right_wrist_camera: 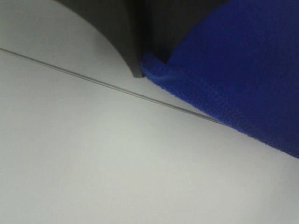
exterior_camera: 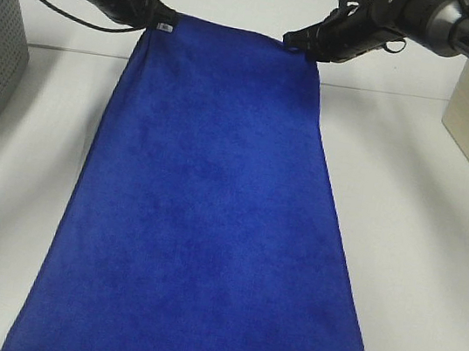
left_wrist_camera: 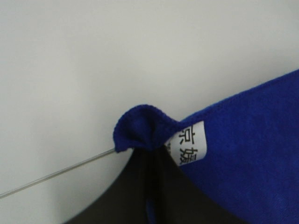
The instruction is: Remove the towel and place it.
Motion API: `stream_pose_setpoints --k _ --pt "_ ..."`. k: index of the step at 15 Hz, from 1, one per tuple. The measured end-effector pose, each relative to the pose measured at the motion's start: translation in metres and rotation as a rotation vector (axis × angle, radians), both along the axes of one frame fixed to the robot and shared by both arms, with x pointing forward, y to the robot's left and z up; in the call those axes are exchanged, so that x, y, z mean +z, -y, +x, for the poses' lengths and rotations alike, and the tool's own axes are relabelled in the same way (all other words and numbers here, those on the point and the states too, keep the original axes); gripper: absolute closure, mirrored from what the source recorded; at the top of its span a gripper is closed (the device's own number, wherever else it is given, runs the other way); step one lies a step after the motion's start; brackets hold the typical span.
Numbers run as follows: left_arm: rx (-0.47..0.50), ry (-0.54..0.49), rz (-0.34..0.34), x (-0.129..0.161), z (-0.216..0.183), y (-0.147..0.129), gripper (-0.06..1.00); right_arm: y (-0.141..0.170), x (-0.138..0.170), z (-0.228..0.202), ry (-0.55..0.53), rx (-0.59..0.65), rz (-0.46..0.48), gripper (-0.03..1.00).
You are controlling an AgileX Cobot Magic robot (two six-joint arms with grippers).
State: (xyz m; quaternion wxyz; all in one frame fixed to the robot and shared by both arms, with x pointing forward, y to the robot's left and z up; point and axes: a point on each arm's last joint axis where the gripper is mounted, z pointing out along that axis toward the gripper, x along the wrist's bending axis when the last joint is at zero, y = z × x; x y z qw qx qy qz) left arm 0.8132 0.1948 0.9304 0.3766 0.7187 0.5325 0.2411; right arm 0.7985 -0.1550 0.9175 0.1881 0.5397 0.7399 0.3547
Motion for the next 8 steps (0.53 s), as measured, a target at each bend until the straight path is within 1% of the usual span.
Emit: stream_pose_setpoints --k 4,8 --pt "0.008 -0.024 0.006 -0.027 0.002 0.0 0.93 0.0 -0.013 0.002 -0.006 -0.005 -0.003 0.95" --pt "0.015 -0.02 0.007 -0.035 0.004 -0.001 0.93 0.0 -0.027 0.003 -0.014 -0.009 -0.007 0.95"
